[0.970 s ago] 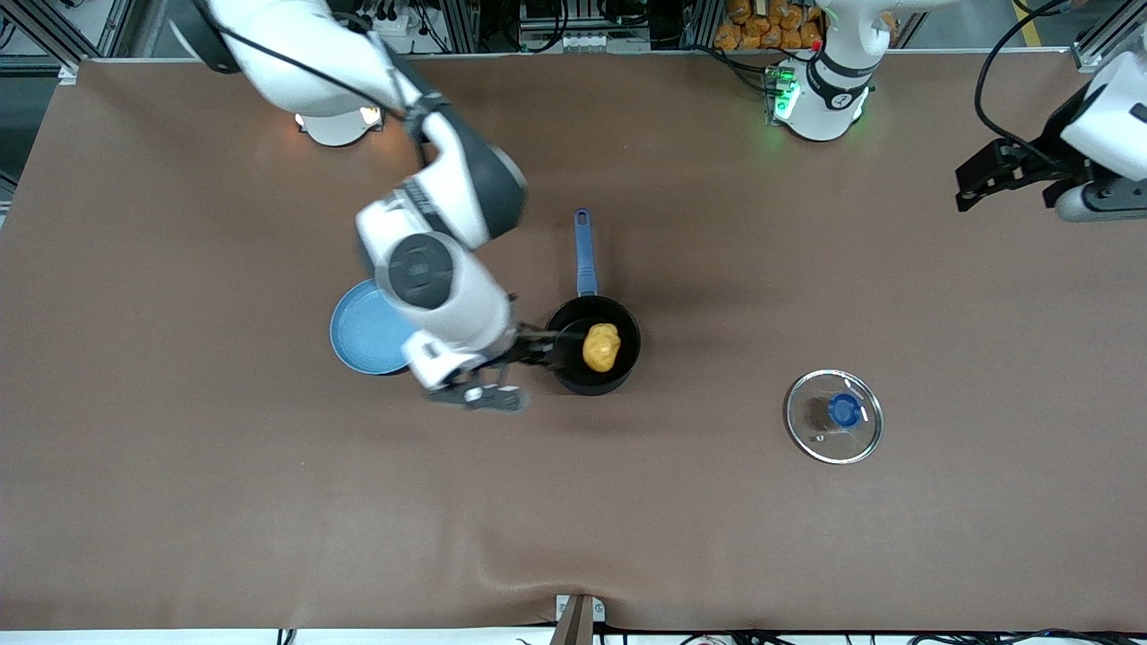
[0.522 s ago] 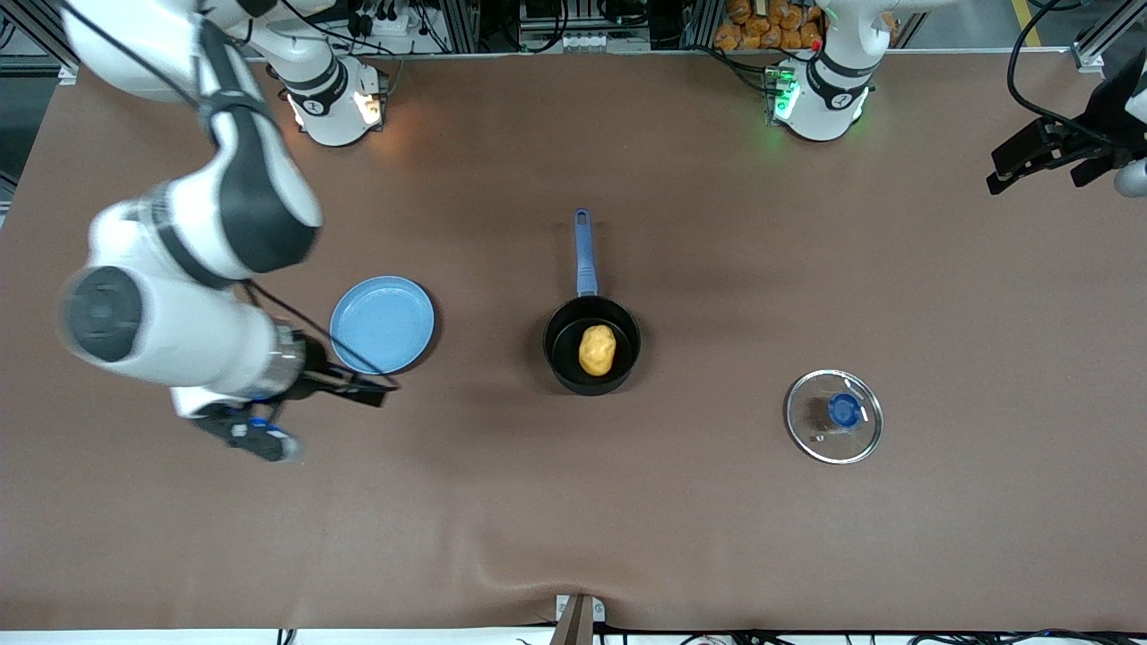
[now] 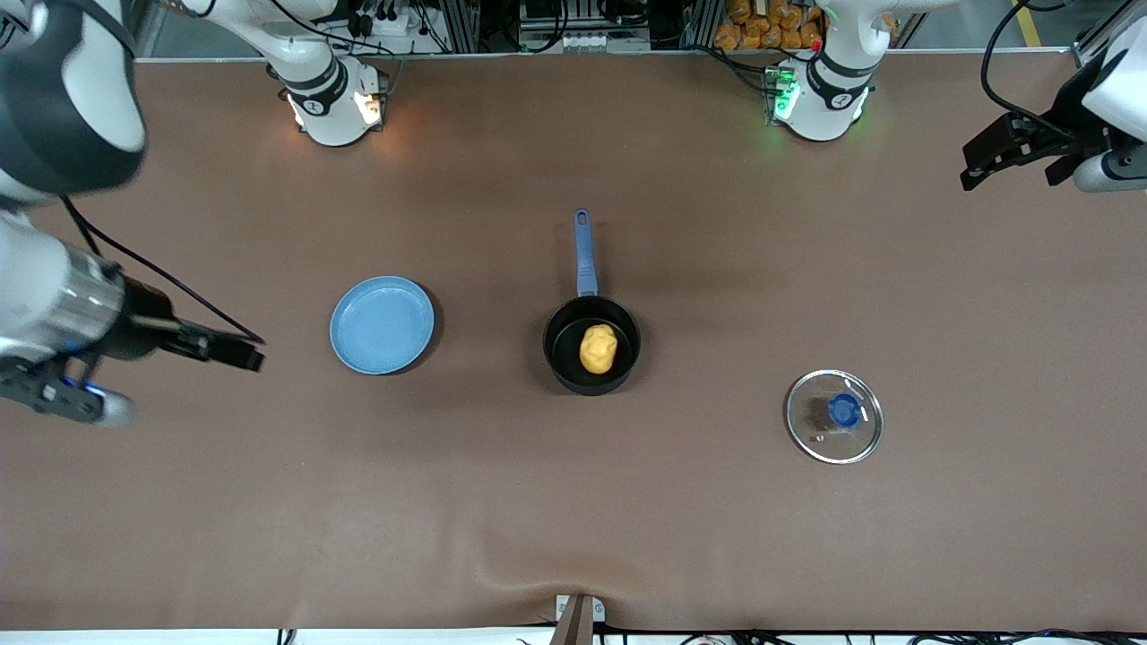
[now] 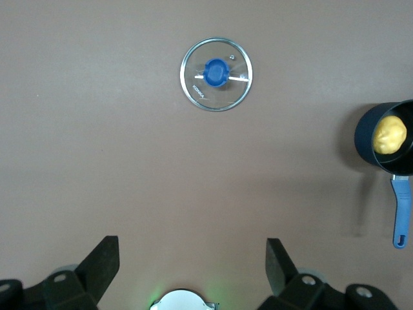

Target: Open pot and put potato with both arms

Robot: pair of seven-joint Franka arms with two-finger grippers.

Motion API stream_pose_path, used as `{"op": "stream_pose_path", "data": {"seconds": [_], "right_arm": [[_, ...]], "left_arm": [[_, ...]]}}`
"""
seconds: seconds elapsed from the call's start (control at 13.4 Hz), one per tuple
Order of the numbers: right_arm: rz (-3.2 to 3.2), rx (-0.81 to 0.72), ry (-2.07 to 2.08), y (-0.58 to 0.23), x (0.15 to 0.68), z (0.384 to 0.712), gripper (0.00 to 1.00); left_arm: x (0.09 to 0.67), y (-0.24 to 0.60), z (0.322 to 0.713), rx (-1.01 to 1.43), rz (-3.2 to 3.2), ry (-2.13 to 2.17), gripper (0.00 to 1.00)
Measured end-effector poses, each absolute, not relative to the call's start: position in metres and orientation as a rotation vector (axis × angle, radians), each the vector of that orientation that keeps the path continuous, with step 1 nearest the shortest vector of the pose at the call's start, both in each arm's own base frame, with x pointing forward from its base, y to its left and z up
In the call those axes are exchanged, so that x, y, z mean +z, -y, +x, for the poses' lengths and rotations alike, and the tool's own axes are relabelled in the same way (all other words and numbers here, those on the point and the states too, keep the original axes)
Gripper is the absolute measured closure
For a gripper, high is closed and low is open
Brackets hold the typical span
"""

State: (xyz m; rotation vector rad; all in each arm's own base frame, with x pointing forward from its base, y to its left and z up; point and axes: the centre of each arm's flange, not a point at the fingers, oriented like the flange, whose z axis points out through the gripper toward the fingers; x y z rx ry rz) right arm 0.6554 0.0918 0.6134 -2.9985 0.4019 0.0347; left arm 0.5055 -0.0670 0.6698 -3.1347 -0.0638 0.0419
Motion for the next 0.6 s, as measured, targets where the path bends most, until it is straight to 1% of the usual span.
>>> {"op": "stream_pose_path", "data": {"seconds": [0.22,0.45,0.6], "right_arm": [[-3.044,0.004,-0.387,-0.055,0.652,0.611,0.0],[-3.071,0.03,-0.349,-0.018,0.665,0.566,0.0],[-3.127,0.044,-0.305,-0.028,0.666,0.548,0.0]], "left_arm": [[0.668,0.075,0.504,0.052,-3.132,0.058,0.0],[0.667,0.078,0.506,0.053,-3.133,0.051,0.0],[0.665,0.084,0.509,0.055,-3.133,0.032,0.0]]}}
